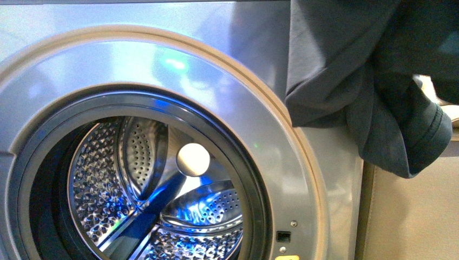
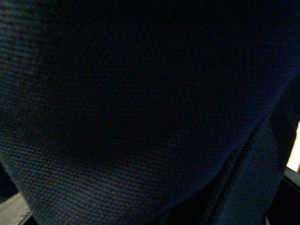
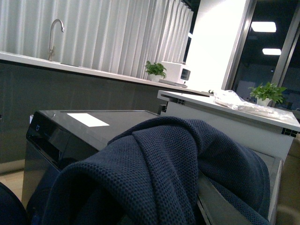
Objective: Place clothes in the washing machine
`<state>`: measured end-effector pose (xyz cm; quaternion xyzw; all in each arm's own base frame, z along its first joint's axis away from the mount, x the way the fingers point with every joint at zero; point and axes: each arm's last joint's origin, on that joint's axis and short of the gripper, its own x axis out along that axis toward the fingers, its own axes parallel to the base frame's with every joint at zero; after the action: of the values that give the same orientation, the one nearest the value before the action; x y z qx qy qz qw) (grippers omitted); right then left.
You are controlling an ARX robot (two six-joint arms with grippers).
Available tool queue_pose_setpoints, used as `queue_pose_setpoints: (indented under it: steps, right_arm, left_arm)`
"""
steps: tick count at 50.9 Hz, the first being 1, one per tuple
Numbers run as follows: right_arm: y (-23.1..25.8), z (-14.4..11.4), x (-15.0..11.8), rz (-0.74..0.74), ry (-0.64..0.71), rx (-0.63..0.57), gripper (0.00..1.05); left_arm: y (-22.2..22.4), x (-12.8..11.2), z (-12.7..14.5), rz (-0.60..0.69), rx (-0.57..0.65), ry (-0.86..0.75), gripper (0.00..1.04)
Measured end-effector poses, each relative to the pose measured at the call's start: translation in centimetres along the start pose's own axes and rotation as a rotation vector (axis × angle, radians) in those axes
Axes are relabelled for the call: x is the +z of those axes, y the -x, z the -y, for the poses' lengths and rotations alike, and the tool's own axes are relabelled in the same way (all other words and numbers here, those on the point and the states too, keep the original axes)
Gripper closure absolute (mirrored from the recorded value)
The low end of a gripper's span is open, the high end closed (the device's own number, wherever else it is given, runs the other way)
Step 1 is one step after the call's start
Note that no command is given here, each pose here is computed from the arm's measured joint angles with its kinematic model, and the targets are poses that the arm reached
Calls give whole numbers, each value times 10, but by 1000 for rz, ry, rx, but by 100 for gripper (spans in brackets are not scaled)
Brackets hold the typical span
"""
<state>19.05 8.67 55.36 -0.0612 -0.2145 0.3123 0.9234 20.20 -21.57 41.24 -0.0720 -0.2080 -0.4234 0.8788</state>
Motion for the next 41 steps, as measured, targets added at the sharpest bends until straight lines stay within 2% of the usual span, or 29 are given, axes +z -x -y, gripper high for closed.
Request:
queue_pose_setpoints:
  steps: [16, 36, 41]
  right_arm:
    - [0, 0, 0, 0, 0, -3, 98]
    - [0, 0, 0, 0, 2, -4, 98]
    - [0, 0, 0, 1, 2, -4, 98]
  left_arm:
    - [-27, -7, -1, 33, 149, -14, 7]
    - [-49, -8, -1, 106, 247, 37, 7]
    - [-49, -7, -1, 125, 278, 46, 25]
